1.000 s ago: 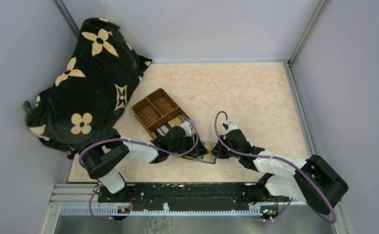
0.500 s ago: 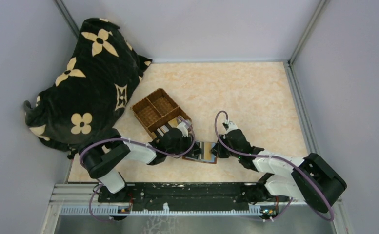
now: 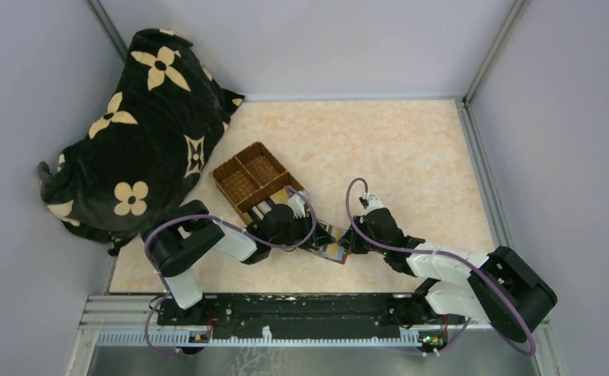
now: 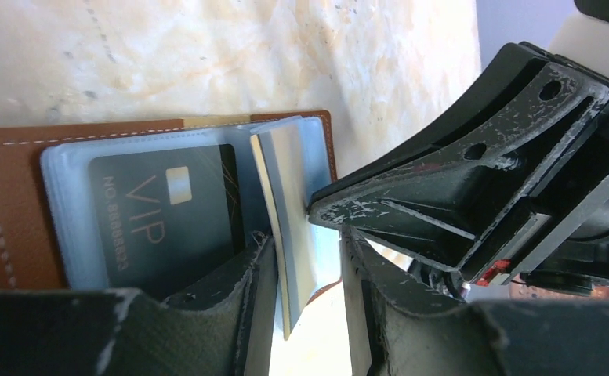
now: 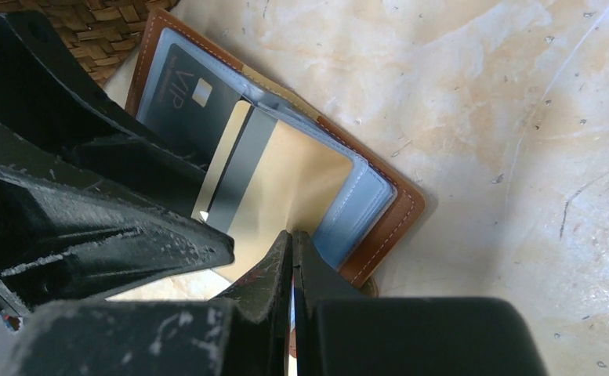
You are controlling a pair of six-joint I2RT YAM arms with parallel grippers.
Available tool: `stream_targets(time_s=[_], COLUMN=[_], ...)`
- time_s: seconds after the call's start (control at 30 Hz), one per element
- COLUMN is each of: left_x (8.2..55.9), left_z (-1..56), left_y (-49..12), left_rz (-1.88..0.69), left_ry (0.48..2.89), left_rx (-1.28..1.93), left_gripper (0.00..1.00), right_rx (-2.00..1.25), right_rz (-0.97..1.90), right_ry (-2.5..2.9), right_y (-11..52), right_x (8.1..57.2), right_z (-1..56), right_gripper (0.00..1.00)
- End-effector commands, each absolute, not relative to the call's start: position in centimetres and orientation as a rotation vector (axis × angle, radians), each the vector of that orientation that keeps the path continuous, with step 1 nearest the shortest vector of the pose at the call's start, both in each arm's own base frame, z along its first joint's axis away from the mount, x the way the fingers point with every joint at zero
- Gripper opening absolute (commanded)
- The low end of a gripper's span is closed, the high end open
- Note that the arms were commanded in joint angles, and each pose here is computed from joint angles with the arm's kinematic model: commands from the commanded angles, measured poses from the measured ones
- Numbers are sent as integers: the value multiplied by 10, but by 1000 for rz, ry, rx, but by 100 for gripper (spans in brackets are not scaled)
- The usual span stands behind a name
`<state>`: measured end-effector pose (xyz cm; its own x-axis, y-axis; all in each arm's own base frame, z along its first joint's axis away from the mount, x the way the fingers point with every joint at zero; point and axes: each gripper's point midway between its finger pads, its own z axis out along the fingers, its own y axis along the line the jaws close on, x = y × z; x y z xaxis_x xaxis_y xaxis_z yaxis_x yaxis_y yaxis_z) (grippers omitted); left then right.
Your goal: Take the credit cards out of the card holder
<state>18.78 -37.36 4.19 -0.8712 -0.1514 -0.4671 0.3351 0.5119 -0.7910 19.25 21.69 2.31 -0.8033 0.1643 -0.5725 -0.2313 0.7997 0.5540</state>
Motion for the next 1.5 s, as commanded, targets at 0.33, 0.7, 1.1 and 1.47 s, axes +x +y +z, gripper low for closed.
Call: stream_targets(time_s=[0.33, 0.7, 1.1, 1.47], left_x=[165, 168, 171, 168], left_z=[64, 63, 65, 55], left_y=[-391, -371, -357, -342], left_rz=[-1517, -1489, -1440, -1346], left_ry=[2230, 2226, 2225, 2284], left_rx=[244, 201, 185, 180], left_gripper=[32, 32, 29, 21], right_rx=[-48, -46, -49, -53], right_rz=[724, 714, 724, 736], right_ry=[2480, 2485, 2485, 2486], right_y=[198, 196, 197, 200], right_x=[176, 175, 175, 175], right_z=[-4, -5, -5, -6], right_gripper=[0, 0, 0, 0])
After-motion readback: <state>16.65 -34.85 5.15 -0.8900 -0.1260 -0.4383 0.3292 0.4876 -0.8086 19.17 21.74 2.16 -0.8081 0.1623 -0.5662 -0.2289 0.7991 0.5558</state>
